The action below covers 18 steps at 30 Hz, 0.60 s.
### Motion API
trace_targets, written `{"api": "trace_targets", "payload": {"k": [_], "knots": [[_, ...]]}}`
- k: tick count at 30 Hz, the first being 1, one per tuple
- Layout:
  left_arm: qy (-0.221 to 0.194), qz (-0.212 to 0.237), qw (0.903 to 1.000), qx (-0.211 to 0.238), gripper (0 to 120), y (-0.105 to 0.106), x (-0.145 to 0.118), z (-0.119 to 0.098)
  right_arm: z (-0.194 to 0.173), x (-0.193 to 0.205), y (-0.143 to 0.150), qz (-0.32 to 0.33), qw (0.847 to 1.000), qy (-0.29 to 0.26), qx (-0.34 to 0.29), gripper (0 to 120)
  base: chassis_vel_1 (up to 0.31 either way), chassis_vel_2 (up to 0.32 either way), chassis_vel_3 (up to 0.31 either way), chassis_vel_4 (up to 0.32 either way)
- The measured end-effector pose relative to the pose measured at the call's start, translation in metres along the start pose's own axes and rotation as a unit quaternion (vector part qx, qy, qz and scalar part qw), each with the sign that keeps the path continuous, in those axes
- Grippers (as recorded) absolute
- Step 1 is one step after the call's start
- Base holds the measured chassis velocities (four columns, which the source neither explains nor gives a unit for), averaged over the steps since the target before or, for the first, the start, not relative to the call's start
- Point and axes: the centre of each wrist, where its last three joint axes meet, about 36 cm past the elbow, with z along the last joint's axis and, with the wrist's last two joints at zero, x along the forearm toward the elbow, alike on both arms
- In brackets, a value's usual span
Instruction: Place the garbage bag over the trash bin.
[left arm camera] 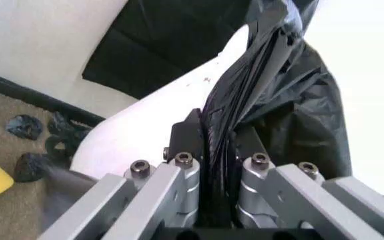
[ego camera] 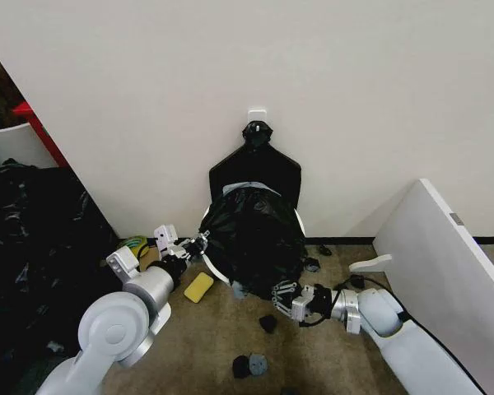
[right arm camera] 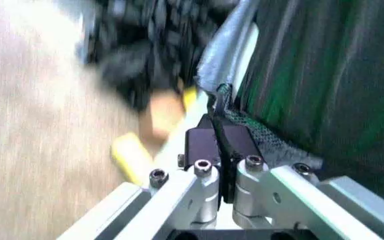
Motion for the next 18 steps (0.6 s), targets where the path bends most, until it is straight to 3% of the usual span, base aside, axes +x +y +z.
{"api": "trace_targets", "payload": {"k": [9, 13, 14, 18], "knots": [[0.000, -0.002, 0.9999, -0.012, 5, 0.001, 0.002, -0.005, 0.006, 0.042, -0.018, 0.020, 0.999, 0.044, 0.017, 0, 0.000, 0.000, 0.000, 0.000], [-0.008, -0.003, 0.9997, -0.024, 5, 0.003, 0.000, -0.007, 0.007, 0.067, -0.022, 0.033, 0.998, 0.052, 0.009, 19, 0.000, 0.000, 0.000, 0.000], [-0.008, -0.003, 0.9997, -0.024, 5, 0.003, 0.000, -0.007, 0.007, 0.067, -0.022, 0.033, 0.998, 0.052, 0.009, 19, 0.000, 0.000, 0.000, 0.000], [-0.017, -0.006, 0.9995, -0.028, 5, 0.006, -0.002, -0.011, 0.008, 0.095, -0.026, -0.030, 0.998, 0.059, -0.013, 36, 0.000, 0.000, 0.000, 0.000]]}}
